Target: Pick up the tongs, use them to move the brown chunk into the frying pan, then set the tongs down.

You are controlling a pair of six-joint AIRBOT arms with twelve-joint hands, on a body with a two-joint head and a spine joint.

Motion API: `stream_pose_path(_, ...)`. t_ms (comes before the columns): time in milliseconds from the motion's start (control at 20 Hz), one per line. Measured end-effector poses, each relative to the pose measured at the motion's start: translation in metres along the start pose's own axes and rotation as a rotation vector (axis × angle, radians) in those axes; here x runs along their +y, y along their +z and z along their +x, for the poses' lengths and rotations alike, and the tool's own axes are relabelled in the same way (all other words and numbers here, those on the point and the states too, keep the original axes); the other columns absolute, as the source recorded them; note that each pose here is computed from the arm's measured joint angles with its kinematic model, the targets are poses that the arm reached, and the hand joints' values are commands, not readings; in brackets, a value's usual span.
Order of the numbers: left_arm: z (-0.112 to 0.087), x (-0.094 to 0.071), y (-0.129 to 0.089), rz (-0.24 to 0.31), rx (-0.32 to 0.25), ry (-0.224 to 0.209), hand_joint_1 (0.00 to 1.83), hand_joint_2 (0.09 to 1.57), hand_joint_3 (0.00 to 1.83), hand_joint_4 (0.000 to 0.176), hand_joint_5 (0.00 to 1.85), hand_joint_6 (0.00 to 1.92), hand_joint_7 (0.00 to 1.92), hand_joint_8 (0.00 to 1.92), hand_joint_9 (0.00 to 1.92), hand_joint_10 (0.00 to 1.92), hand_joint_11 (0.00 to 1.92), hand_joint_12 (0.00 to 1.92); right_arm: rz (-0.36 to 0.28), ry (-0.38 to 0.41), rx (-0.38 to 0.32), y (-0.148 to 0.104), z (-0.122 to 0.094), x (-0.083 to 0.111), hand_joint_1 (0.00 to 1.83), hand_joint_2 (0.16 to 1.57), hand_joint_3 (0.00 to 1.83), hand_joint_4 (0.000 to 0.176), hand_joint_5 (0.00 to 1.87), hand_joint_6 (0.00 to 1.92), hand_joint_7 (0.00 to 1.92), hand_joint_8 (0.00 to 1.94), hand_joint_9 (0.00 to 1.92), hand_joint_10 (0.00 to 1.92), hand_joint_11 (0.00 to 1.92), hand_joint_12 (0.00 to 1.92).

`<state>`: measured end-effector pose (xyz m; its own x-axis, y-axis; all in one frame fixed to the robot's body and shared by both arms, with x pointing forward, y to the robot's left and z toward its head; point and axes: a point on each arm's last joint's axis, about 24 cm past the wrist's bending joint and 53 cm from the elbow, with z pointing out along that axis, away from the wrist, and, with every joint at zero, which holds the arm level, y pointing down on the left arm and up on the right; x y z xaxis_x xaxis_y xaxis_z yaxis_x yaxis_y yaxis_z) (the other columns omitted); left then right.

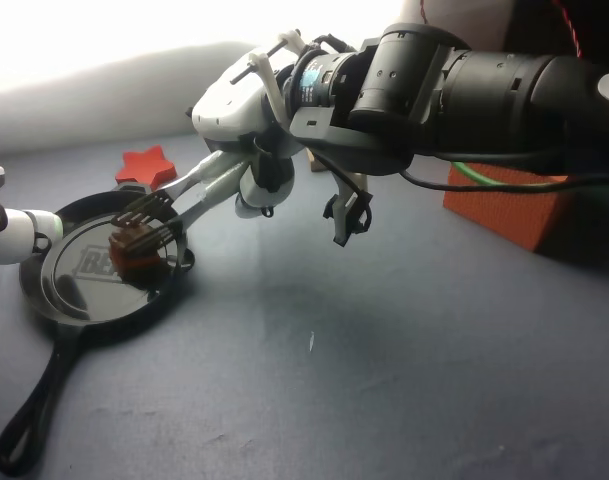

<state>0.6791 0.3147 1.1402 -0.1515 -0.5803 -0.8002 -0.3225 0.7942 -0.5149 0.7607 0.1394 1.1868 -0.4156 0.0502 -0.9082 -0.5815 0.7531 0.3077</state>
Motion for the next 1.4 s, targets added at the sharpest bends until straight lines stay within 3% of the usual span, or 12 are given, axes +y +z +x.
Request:
stream_pose_path(150,0.0,0.0,0.0,0.0,0.0,0.0,0.06,1.29,0.0,0.0,0.15,0.0,0.18,0.0,0.16,0.0,0.0,0.45,0.0,0.0,0.0,0.0,0.0,0.0,0.8,1.37,0.0,0.0,1.01,1.84,1.21,1.79,1.2,1.92,1.18,1.92)
stream_pose_path(550,0.0,0.0,0.0,0.0,0.0,0.0,0.05,1.3,0.0,0.0,0.14,0.0,0.16,0.0,0.16,0.0,0.0,0.45,0.0,0.002,-0.014,-0.009,-0.009,-0.006,0.8,1.38,0.0,0.0,1.02,1.91,1.23,1.84,1.24,1.92,1.23,1.92)
stream_pose_path(750,0.002,-0.001,-0.001,0.002,0.004,0.001,0.03,1.3,0.0,0.0,0.12,0.0,0.15,0.0,0.14,0.0,0.0,0.41,-0.022,-0.003,-0.02,-0.029,-0.016,-0.004,0.79,1.39,0.0,0.0,1.03,1.92,1.23,1.84,1.23,1.92,1.22,1.92)
stream_pose_path(950,0.008,-0.006,-0.004,0.012,0.02,-0.009,0.06,1.3,0.0,0.0,0.15,0.01,0.17,0.0,0.16,0.01,0.0,0.47,-0.054,-0.006,-0.006,-0.054,-0.009,0.0,0.73,1.41,0.01,0.0,1.02,1.83,1.22,1.69,1.18,1.91,1.15,1.92)
stream_pose_path(1100,0.017,-0.013,-0.01,0.03,0.041,-0.007,0.05,1.3,0.0,0.0,0.14,0.0,0.16,0.0,0.15,0.0,0.0,0.42,-0.099,-0.01,-0.045,-0.083,-0.009,-0.009,0.7,1.42,0.0,0.0,1.01,1.79,1.22,1.67,1.18,1.89,1.15,1.92)
stream_pose_path(1400,0.03,-0.027,-0.018,0.06,0.072,-0.028,0.08,1.3,0.0,0.0,0.13,0.01,0.15,0.01,0.14,0.0,0.0,0.36,-0.15,-0.009,-0.032,-0.122,0.022,-0.018,0.69,1.43,0.0,0.0,1.0,1.89,1.21,1.79,1.21,1.92,1.21,1.92)
